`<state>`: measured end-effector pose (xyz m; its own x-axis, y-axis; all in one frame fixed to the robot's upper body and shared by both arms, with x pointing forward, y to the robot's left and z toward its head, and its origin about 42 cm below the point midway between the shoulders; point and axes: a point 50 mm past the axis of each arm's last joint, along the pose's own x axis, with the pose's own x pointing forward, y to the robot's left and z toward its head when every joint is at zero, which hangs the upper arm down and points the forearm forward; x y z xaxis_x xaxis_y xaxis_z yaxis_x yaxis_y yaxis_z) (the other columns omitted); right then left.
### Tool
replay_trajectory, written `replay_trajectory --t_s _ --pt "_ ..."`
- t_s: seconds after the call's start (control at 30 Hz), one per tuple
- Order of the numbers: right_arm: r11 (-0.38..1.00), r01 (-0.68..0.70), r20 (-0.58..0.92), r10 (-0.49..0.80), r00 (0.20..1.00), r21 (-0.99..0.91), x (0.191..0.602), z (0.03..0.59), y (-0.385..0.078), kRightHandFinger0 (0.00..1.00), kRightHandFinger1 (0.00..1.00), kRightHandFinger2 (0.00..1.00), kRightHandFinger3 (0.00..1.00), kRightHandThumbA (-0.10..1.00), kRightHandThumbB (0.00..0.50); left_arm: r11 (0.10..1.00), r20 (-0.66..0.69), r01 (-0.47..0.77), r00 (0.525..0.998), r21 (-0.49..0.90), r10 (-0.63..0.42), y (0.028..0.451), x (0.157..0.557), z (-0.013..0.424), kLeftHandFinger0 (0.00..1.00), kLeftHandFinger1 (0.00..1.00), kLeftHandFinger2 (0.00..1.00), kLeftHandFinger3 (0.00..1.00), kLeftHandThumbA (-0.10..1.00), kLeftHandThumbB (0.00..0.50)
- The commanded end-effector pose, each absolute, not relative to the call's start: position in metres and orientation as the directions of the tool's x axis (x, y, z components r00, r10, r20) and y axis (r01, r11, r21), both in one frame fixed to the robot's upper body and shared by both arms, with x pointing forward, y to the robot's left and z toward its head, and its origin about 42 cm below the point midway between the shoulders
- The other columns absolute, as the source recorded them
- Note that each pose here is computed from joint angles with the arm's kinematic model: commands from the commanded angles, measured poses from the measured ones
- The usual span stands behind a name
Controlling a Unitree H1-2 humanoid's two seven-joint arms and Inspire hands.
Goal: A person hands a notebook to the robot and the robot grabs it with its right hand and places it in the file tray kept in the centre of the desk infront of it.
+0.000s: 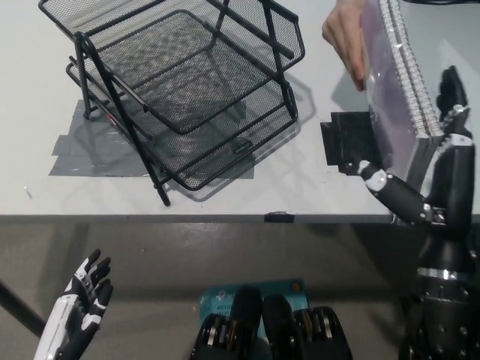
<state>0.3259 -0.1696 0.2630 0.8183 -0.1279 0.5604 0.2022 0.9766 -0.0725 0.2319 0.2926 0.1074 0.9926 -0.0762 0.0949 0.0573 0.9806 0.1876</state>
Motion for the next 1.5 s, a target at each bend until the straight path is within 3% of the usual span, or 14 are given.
replay_trajectory --t_s 0.0,0.13,0.27,0.47,0.73,0.77,0.8,0.83,0.87,0.9,0.93,1.0,1.27,1.47 --pt "0.982 0.154 0.523 -0.075 0.849 -0.109 0.343 0.268 -0.166 1.0 1.0 1.0 1.0 1.0 0.429 0.973 0.142 0.068 0.985 0.221 -0.101 0.298 0.231 0.117 1.0 1.0 1.0 1.0 0.74 0.408" --pt "0.981 0.149 0.479 -0.071 0.875 -0.127 0.355 0.259 -0.172 1.0 1.0 1.0 1.0 1.0 0.379 0.973 0.148 0.07 0.983 0.218 -0.104 0.298 0.233 0.119 1.0 1.0 1.0 1.0 0.74 0.41" --pt "0.973 0.158 0.43 -0.071 0.9 -0.169 0.361 0.249 -0.171 1.0 1.0 1.0 1.0 1.0 0.427 0.971 0.151 0.067 0.983 0.23 -0.103 0.299 0.235 0.119 1.0 1.0 1.0 1.0 0.77 0.424" --pt "0.972 0.169 0.412 -0.088 0.907 -0.166 0.368 0.24 -0.178 1.0 1.0 1.0 1.0 1.0 0.364 0.973 0.148 0.071 0.983 0.218 -0.105 0.299 0.234 0.12 1.0 1.0 1.0 1.0 0.74 0.411" --pt "0.976 0.186 0.399 -0.126 0.908 -0.115 0.379 0.238 -0.184 1.0 1.0 1.0 1.0 0.95 0.353 0.971 0.158 0.07 0.981 0.229 -0.108 0.3 0.237 0.122 1.0 1.0 1.0 1.0 0.75 0.405" --pt "0.973 0.207 0.406 -0.15 0.902 -0.098 0.38 0.239 -0.183 1.0 1.0 1.0 1.0 0.91 0.316 0.971 0.157 0.071 0.982 0.229 -0.109 0.3 0.237 0.122 1.0 1.0 1.0 1.0 0.75 0.406" --pt "0.97 0.228 0.412 -0.176 0.894 -0.081 0.382 0.239 -0.183 1.0 1.0 1.0 1.0 0.86 0.184 0.971 0.156 0.072 0.982 0.228 -0.109 0.299 0.237 0.122 1.0 1.0 1.0 1.0 0.75 0.404" --pt "0.967 0.246 0.417 -0.198 0.887 -0.065 0.384 0.239 -0.184 1.0 1.0 1.0 1.0 0.86 0.184 0.971 0.156 0.073 0.982 0.228 -0.11 0.299 0.237 0.122 1.0 1.0 1.0 1.0 0.75 0.404" --pt "0.966 0.254 0.419 -0.212 0.883 -0.045 0.387 0.239 -0.184 1.0 1.0 1.0 1.0 0.79 0.046 0.971 0.155 0.074 0.982 0.229 -0.111 0.299 0.236 0.122 1.0 1.0 1.0 1.0 0.74 0.399" --pt "0.958 0.28 0.411 -0.231 0.882 -0.062 0.39 0.242 -0.185 0.21 0.23 0.3 0.41 0.83 0.004 0.97 0.156 0.077 0.981 0.229 -0.114 0.298 0.237 0.122 1.0 1.0 1.0 1.0 0.73 0.392" --pt "0.945 0.314 0.409 -0.253 0.876 -0.087 0.392 0.245 -0.184 0.04 0.05 0.06 0.15 0.89 0.008 0.971 0.155 0.078 0.981 0.227 -0.115 0.298 0.238 0.123 1.0 1.0 1.0 1.0 0.74 0.396" --pt "0.941 0.327 0.413 -0.266 0.871 -0.084 0.394 0.25 -0.179 0.0 0.0 0.0 0.01 0.98 0.066 0.971 0.158 0.077 0.981 0.227 -0.115 0.297 0.239 0.123 1.0 1.0 1.0 1.0 0.74 0.403" --pt "0.959 0.284 0.406 -0.267 0.874 0.019 0.398 0.253 -0.174 0.0 0.0 0.0 0.0 0.95 0.024 0.972 0.157 0.078 0.981 0.222 -0.115 0.298 0.24 0.125 1.0 1.0 1.0 1.0 0.74 0.407" --pt "0.957 0.205 0.334 -0.265 0.904 0.206 0.401 0.252 -0.177 0.0 0.0 0.0 0.0 0.91 0.068 0.972 0.168 0.077 0.979 0.223 -0.117 0.299 0.243 0.126 1.0 1.0 1.0 1.0 0.74 0.41"
